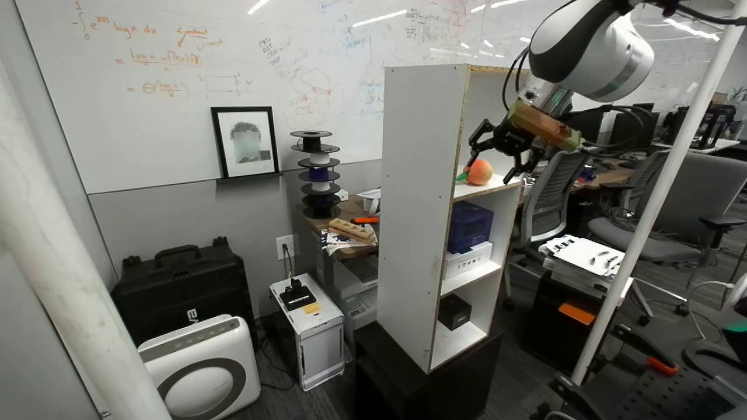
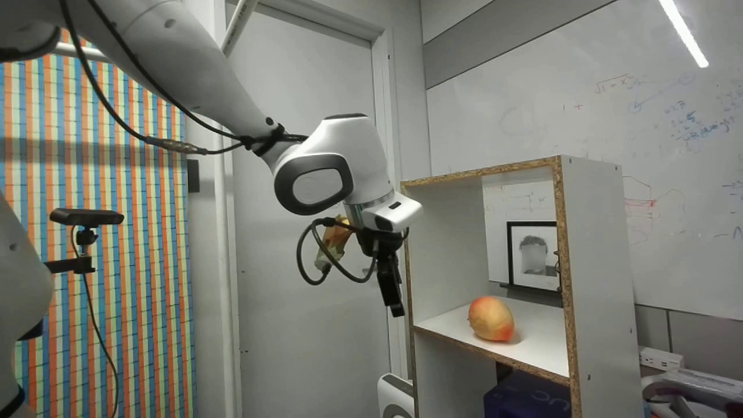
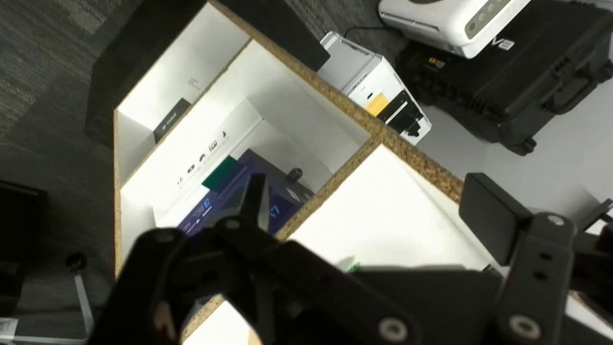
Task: Put the peach on top of the shelf
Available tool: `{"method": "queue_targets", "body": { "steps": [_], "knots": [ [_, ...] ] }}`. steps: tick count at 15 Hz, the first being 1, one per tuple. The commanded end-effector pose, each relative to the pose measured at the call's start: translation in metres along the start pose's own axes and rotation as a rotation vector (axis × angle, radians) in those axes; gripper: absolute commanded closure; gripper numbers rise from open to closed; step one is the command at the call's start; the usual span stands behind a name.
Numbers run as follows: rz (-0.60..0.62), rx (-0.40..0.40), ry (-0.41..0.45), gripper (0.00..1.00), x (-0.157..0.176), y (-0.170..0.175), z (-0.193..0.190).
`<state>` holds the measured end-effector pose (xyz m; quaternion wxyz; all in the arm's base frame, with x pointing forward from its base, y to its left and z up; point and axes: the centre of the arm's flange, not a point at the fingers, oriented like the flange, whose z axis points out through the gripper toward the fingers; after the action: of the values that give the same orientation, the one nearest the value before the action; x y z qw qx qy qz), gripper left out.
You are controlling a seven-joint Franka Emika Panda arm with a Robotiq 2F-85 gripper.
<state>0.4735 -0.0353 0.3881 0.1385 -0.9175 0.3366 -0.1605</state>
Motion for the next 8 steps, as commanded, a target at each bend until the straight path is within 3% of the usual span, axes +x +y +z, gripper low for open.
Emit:
{"method": "queue_targets", "body": {
  "steps": [1, 2, 8],
  "knots": [
    [-0.004, -0.056, 0.076, 0.0, 0.045, -0.021, 0.024],
    [-0.01, -0.085, 0.066, 0.0, 0.052, -0.021, 0.029],
    [-0.056, -0.198, 0.189, 0.0, 0.087, -0.014, 0.043]
  ]
}}
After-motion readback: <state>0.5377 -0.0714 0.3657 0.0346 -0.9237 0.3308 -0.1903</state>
